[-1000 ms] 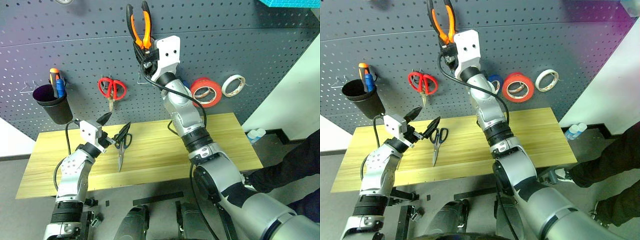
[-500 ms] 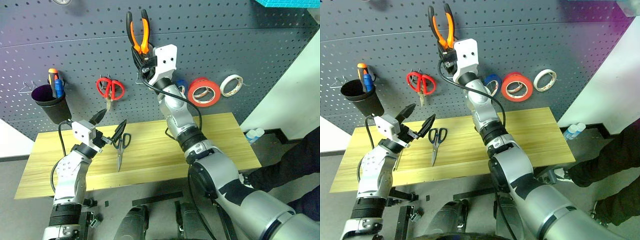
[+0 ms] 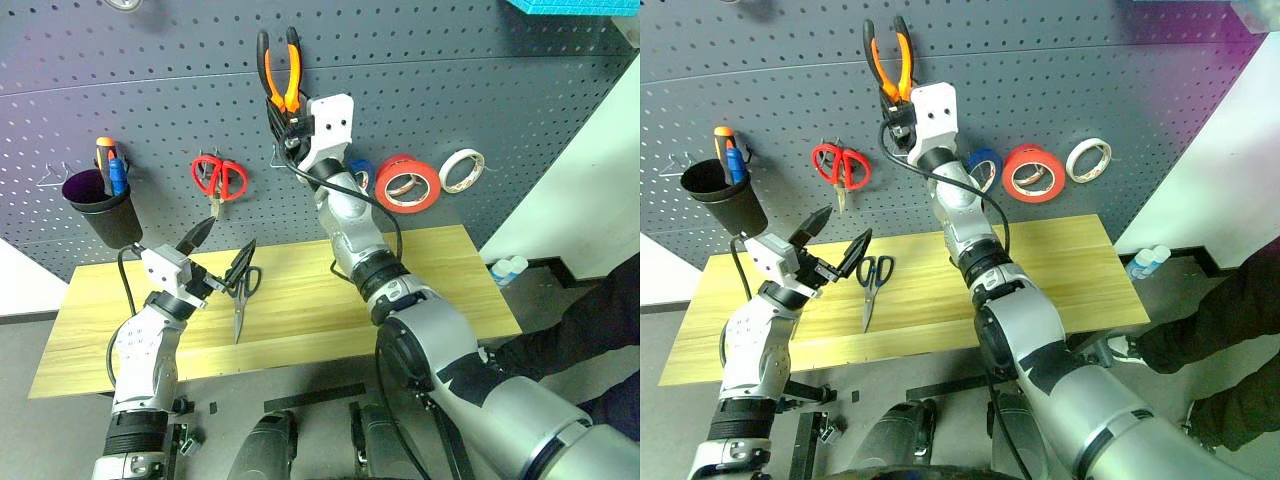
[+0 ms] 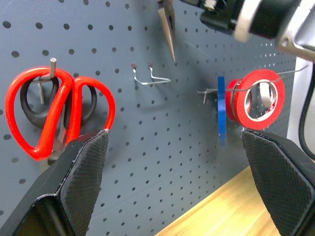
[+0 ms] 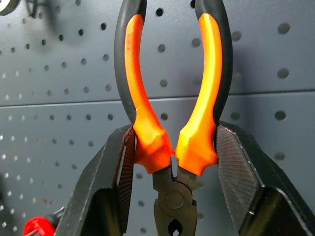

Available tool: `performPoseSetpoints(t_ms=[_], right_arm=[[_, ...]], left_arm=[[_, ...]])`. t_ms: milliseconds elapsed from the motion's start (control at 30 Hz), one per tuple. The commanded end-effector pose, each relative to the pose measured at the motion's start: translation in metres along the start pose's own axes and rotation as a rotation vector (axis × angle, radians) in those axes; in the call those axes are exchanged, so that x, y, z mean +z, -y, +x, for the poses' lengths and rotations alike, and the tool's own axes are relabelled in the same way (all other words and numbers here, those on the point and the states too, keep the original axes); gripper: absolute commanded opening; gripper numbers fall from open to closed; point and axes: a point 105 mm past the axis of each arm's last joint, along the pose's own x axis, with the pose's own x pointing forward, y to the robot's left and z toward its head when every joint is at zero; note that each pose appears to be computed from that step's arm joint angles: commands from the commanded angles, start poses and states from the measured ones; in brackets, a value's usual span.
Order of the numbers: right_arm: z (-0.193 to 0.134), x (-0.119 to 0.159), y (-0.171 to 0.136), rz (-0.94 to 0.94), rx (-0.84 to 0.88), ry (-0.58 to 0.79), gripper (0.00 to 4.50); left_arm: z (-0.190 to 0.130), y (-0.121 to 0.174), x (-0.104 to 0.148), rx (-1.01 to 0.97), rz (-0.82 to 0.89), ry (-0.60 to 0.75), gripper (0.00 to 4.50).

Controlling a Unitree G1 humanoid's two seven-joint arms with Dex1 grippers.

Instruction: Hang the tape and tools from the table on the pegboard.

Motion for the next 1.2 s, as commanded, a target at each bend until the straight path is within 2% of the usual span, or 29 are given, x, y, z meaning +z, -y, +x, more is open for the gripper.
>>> performPoseSetpoints(t_ms=[33,433,1200], right_arm=[[0.011,0.026,-0.008,-0.018,0.009,0.099,2.07],[0.01,0.022,-0.016,-0.037,0.017,0.101,2.07],[0.011,0.024,0.001,-0.078,-0.046,0.103,2.07]], left_arm=[[-0.002,-0.005,0.012,0.008,0.03,0.035,4.5],[-0.011,-0.006,0.016,0.015,0.03,0.017,4.5],[-0.025,-0.002,0.025,-0.011,0.028,-0.041,4.5]])
